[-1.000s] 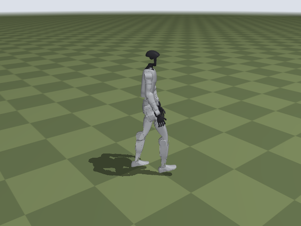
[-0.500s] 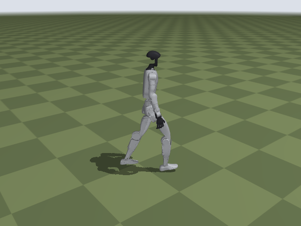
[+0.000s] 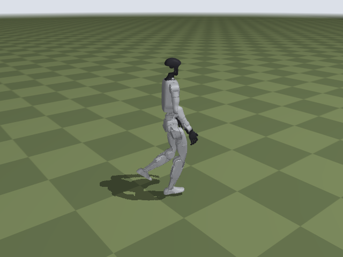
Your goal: Walk
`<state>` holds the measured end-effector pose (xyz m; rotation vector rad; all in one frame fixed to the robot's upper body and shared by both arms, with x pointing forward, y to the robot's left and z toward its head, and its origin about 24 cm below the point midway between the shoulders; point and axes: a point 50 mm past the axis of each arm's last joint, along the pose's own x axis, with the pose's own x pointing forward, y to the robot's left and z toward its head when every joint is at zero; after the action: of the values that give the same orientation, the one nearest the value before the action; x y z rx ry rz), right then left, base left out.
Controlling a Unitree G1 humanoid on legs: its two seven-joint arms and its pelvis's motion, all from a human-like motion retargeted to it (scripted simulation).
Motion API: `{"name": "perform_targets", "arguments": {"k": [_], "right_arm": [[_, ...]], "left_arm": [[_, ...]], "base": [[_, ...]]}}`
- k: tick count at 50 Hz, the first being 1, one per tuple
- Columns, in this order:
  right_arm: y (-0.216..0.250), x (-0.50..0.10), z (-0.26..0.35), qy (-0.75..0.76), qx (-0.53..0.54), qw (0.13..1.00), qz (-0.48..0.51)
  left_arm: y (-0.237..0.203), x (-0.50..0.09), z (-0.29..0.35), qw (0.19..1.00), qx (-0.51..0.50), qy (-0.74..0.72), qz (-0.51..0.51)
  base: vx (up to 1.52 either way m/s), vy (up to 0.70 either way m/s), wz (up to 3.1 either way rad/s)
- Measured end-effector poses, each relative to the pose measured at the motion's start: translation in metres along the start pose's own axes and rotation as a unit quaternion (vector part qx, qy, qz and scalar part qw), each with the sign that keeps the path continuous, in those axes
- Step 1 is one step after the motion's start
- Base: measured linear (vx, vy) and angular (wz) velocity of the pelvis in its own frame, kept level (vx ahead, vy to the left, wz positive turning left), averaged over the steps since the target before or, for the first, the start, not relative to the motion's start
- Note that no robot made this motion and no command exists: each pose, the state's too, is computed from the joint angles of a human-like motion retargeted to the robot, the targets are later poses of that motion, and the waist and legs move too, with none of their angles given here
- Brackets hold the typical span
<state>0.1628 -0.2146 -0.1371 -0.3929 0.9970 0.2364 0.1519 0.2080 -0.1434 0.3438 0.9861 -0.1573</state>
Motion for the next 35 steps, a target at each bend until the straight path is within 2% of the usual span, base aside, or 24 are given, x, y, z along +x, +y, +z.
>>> {"name": "perform_targets", "arguments": {"k": [7, 18, 35], "right_arm": [[-0.002, 0.002, 0.009, -0.010, -0.012, 1.000, 0.007], [0.018, 0.004, 0.004, 0.000, -0.011, 0.999, 0.039], [0.043, -0.008, -0.053, 0.098, 0.048, 0.993, 0.054]], "left_arm": [[0.009, 0.000, 0.000, 1.000, -0.010, 0.002, 0.013], [-0.004, -0.010, -0.048, 0.995, -0.039, 0.095, -0.005], [-0.026, -0.033, -0.103, 0.977, -0.094, 0.192, -0.024]], "base": [[0.36, -0.04, -0.13], [0.35, 0.04, -0.04], [0.48, 0.08, 0.03]]}}
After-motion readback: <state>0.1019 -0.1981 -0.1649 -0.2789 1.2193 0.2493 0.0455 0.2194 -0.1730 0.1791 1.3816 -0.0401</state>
